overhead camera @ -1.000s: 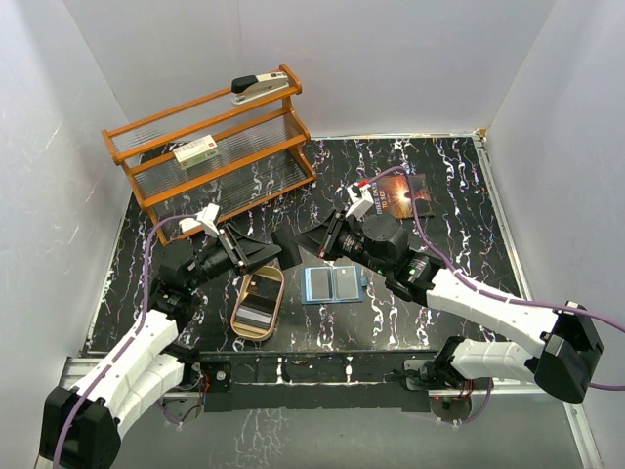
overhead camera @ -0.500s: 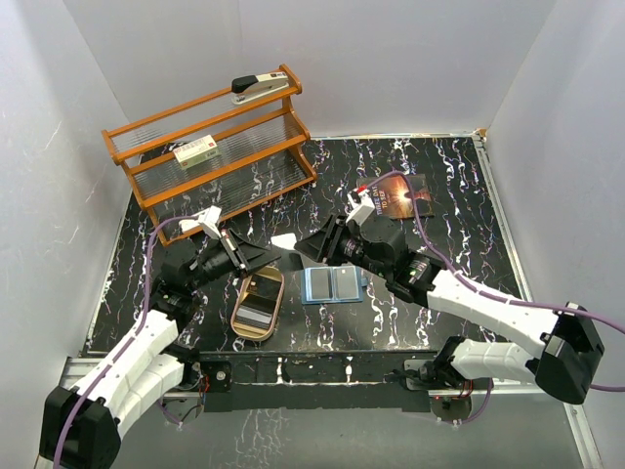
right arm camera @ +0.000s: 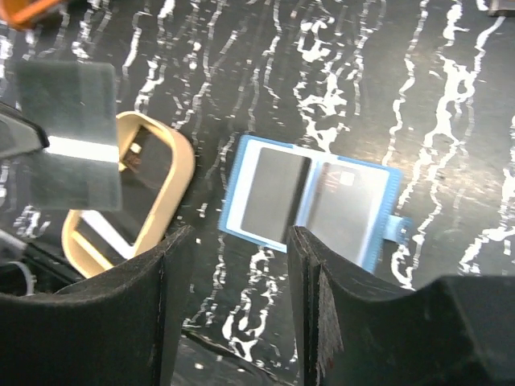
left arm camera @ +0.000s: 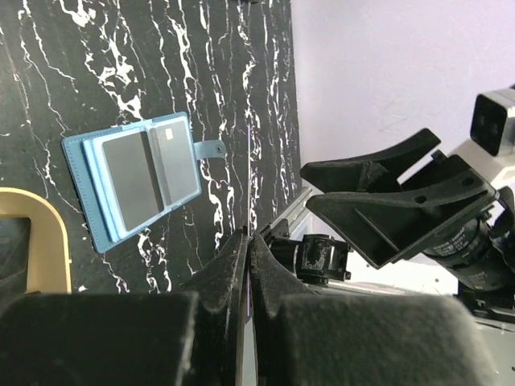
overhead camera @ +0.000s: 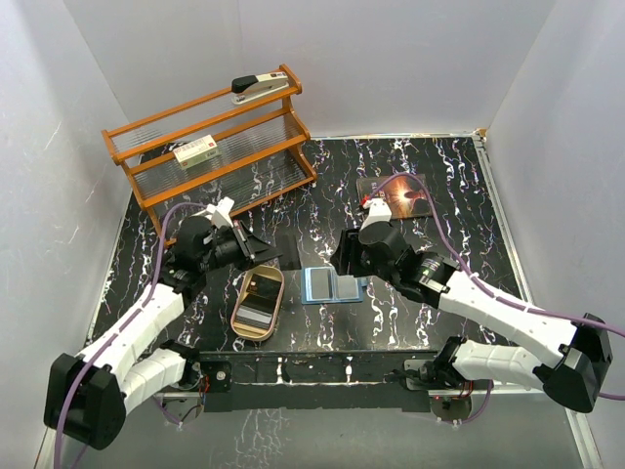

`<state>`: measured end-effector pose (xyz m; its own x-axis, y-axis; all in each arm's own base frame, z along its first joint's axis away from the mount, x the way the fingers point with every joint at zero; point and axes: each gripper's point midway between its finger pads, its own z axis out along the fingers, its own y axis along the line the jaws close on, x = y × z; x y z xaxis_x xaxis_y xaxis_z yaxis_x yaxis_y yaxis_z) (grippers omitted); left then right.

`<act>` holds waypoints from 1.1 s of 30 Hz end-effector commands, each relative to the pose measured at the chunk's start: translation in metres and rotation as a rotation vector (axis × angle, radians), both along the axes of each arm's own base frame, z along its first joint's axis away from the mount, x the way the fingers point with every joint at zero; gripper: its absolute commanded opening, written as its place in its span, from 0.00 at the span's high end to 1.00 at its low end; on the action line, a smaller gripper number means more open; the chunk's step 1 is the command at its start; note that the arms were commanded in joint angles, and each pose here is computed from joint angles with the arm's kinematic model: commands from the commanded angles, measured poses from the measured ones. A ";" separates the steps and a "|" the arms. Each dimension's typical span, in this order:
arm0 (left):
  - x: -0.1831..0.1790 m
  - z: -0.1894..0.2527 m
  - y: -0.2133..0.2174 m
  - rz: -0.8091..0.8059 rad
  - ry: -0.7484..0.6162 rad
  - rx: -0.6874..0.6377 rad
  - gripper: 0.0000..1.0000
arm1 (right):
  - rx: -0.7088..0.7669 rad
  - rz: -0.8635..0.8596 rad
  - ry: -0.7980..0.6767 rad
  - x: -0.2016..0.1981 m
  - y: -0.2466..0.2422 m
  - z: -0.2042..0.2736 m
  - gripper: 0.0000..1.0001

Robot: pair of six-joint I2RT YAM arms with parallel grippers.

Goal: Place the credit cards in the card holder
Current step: Insert the credit card into the card holder.

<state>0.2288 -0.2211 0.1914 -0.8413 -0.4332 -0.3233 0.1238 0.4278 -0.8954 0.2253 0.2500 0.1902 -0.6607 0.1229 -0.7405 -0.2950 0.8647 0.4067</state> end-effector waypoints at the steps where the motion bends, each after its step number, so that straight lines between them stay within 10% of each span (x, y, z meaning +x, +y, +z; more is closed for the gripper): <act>1: 0.008 0.006 -0.007 -0.034 -0.010 0.038 1.00 | -0.136 -0.052 -0.058 0.015 -0.026 0.006 0.53; 24: 0.018 -0.067 -0.084 -0.157 0.147 0.216 1.00 | -0.275 0.023 0.231 0.046 -0.048 -0.133 0.47; 33: 0.011 -0.095 -0.101 -0.250 0.210 0.263 1.00 | -0.280 -0.001 0.277 0.036 -0.057 -0.156 0.65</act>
